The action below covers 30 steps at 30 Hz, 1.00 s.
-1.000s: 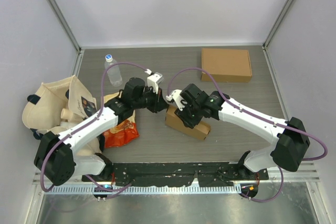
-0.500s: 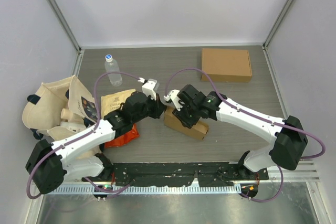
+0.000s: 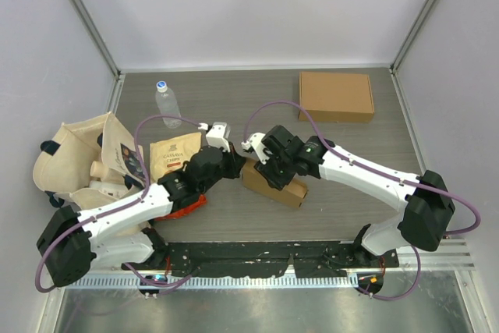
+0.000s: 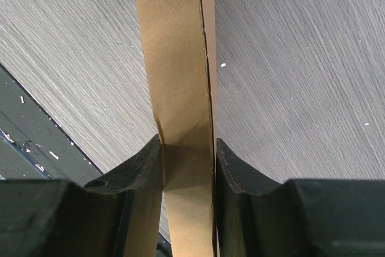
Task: Fold the paper box
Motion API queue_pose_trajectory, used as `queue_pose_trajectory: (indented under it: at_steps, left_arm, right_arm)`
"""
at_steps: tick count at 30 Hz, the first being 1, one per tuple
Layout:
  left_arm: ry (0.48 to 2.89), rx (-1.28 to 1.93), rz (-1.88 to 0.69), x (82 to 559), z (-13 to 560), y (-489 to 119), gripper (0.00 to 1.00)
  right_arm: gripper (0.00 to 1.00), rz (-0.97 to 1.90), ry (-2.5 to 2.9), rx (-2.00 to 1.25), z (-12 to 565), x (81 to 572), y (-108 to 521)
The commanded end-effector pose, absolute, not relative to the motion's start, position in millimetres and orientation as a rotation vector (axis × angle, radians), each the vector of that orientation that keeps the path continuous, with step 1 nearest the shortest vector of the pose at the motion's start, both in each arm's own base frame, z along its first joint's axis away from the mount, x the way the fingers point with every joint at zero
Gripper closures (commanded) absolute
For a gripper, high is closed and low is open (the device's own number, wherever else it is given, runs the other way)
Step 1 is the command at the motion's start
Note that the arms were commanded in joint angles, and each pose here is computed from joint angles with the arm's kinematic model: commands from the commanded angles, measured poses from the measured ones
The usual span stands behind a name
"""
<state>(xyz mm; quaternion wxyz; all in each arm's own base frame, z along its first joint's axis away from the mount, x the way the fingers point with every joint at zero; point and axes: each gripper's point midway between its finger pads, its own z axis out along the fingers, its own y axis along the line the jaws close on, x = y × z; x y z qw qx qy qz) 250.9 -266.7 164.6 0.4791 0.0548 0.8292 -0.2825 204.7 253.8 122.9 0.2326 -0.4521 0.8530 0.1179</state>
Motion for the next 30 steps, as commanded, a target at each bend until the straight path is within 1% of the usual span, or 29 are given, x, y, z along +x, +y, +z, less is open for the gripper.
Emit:
queue_pose_trajectory:
  at_steps: [1, 5, 7, 10, 11, 13, 14, 17, 18, 20, 25, 26, 28, 29, 30]
  left_arm:
    - [2.005, 0.112, -0.661, 246.0, 165.1, -263.1, 1.0]
    - [1.999, 0.136, -0.632, 239.4, 156.4, -263.4, 1.0]
    - [1.993, 0.154, -0.609, 237.4, 154.1, -261.1, 1.0]
    - [2.007, 0.152, -0.585, 233.8, 143.8, -254.3, 1.0]
    - [2.006, 0.142, -0.577, 234.2, 142.5, -251.4, 1.0]
    - [2.004, 0.132, -0.579, 233.3, 142.6, -249.0, 1.0]
    - [2.003, 0.131, -0.577, 233.3, 142.5, -248.5, 1.0]
    - [2.005, 0.124, -0.576, 233.5, 143.7, -248.7, 1.0]
    - [2.009, 0.119, -0.568, 234.2, 143.8, -248.1, 1.0]
    - [2.017, 0.123, -0.563, 235.7, 145.6, -250.8, 1.0]
    - [2.035, 0.108, -0.558, 239.2, 149.8, -256.1, 1.0]
    - [2.035, 0.101, -0.56, 240.1, 150.7, -257.3, 1.0]
    - [2.053, 0.11, -0.552, 239.6, 149.2, -258.4, 1.0]
    - [2.054, 0.11, -0.554, 239.6, 149.7, -259.1, 1.0]
    - [2.055, 0.111, -0.555, 239.9, 150.4, -259.9, 1.0]
  right_arm:
    - [0.62, 0.315, 2.267, -1.109, 138.6, 232.0, 266.0]
    - [0.62, 0.321, 2.265, -1.095, 139.7, 233.0, 267.3]
    - [0.59, 0.339, 2.265, -1.081, 142.0, 231.9, 268.9]
    - [0.48, 0.358, 2.271, -1.013, 148.2, 232.3, 269.5]
    - [0.41, 0.356, 2.298, -0.939, 148.7, 232.9, 267.5]
    - [0.35, 0.337, 2.297, -0.84, 158.0, 235.4, 260.3]
    - [0.29, 0.363, 2.317, -0.752, 161.8, 234.6, 260.2]
    - [0.23, 0.392, 2.335, -0.57, 184.4, 233.2, 250.5]
    - [0.22, 0.398, 2.375, -0.485, 186.2, 228.1, 244.3]
    - [0.21, 0.389, 2.366, -0.39, 202.4, 224.3, 229.7]
    - [0.22, 0.295, 2.434, -0.103, 208.2, 196.8, 171.8]
    - [0.3, 0.28, 2.448, -0.086, 202.7, 191.3, 165.0]
    - [0.39, 0.344, 2.436, -0.084, 205.1, 180.5, 161.8]
    - [0.46, 0.341, 2.443, -0.092, 197.7, 177.0, 159.1]
    - [0.49, 0.353, 2.432, -0.082, 197.9, 176.7, 158.7]
